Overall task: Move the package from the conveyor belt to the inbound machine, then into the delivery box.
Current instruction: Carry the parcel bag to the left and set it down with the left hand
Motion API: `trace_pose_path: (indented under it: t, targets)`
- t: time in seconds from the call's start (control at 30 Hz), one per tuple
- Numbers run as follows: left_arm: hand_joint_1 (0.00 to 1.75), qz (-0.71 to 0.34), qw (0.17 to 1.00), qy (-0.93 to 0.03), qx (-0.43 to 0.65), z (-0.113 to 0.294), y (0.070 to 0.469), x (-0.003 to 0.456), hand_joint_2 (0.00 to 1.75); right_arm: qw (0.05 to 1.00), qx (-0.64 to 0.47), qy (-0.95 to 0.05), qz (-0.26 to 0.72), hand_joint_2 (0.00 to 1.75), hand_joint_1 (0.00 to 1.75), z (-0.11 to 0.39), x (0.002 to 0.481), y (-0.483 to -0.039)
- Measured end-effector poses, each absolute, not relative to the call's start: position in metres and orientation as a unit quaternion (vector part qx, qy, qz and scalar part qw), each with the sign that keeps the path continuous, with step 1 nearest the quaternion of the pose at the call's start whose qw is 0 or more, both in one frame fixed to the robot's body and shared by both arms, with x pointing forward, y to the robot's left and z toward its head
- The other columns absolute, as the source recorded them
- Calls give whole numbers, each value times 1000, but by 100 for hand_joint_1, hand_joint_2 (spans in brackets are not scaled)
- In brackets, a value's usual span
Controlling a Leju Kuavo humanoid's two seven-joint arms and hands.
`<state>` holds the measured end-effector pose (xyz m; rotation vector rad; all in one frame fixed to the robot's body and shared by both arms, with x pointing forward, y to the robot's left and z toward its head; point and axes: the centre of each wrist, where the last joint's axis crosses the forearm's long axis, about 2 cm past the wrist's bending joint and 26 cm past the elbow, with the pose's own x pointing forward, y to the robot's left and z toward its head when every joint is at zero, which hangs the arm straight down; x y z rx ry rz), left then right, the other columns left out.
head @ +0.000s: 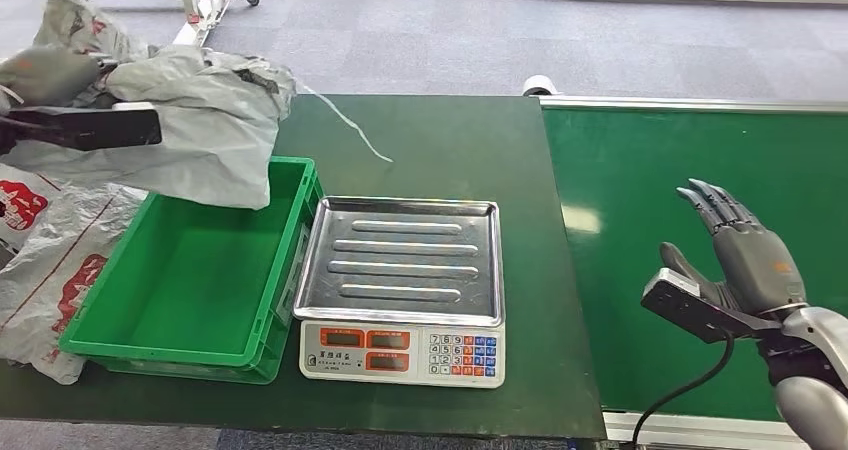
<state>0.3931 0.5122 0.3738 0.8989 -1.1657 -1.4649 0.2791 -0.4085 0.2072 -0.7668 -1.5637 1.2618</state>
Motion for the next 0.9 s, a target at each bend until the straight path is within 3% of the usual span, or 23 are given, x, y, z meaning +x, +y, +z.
trace_pose_path:
  t: [0.13, 0.3, 0.33, 0.43, 0.47, 0.7, 0.9]
  targets:
    - [175, -587, 564, -460, 354, 328, 565, 319, 175, 480, -320, -635, 514, 0, 0, 206, 270, -414]
    - [175, -651, 574, -382, 318, 286, 575, 257, 175, 484, -327, -626, 516, 0, 0, 201, 259, -413]
    - [148, -659, 570, -376, 315, 283, 573, 250, 175, 484, -328, -626, 516, 0, 0, 201, 258, -412]
    - [17, -673, 564, -366, 308, 271, 568, 237, 44, 487, -327, -625, 516, 0, 0, 198, 253, -410]
    - [0, -676, 562, -365, 306, 265, 565, 234, 0, 488, -327, -624, 516, 0, 0, 197, 251, -410]
    - [0, -668, 560, -404, 278, 232, 537, 239, 0, 481, -334, -629, 512, 0, 0, 198, 249, -406]
    - [0, -630, 527, -483, 301, 235, 510, 266, 0, 478, -338, -636, 503, 0, 0, 199, 245, -403]
